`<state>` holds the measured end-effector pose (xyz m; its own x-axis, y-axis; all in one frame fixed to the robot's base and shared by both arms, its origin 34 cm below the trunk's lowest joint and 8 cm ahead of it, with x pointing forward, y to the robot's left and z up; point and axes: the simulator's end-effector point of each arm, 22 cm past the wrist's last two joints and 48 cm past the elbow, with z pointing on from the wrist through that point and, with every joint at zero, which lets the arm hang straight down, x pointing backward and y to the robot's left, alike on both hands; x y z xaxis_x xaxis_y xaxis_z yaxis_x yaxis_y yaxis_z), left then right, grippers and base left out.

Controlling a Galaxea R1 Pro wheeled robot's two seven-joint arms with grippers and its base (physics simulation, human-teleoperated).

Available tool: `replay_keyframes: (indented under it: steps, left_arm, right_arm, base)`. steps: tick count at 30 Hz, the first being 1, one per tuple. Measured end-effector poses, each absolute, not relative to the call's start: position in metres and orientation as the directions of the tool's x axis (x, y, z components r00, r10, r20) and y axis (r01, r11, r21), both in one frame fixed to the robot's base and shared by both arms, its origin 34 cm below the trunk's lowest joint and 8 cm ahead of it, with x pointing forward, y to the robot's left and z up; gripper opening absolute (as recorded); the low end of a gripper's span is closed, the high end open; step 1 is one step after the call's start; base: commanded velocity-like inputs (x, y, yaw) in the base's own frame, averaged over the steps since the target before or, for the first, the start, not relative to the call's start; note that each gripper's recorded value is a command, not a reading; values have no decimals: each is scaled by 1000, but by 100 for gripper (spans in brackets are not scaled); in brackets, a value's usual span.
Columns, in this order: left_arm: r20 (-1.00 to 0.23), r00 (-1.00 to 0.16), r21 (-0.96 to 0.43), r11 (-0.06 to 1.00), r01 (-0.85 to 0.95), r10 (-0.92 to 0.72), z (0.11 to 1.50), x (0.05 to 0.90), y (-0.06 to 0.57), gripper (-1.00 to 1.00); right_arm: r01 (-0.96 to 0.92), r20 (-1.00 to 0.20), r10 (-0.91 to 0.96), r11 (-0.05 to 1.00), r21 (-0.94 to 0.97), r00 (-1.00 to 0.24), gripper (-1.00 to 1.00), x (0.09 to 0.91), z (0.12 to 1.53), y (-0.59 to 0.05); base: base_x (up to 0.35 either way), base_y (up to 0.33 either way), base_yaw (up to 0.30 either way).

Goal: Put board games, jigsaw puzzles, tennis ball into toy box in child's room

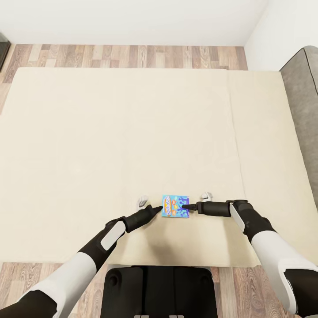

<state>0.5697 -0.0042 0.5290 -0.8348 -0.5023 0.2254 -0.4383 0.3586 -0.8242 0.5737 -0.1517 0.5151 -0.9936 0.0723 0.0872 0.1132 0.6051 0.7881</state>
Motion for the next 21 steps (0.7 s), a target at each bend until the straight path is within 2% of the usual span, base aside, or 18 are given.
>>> replay_keyframes:
  steps: [21]
  left_arm:
    - [237, -834, -822, 354, -446, -499, 527, 566, -4, -100]
  right_arm:
    - [130, 103, 79, 586, 800, -992, 100, 575, 518, -155]
  base:
    - [0, 0, 0]
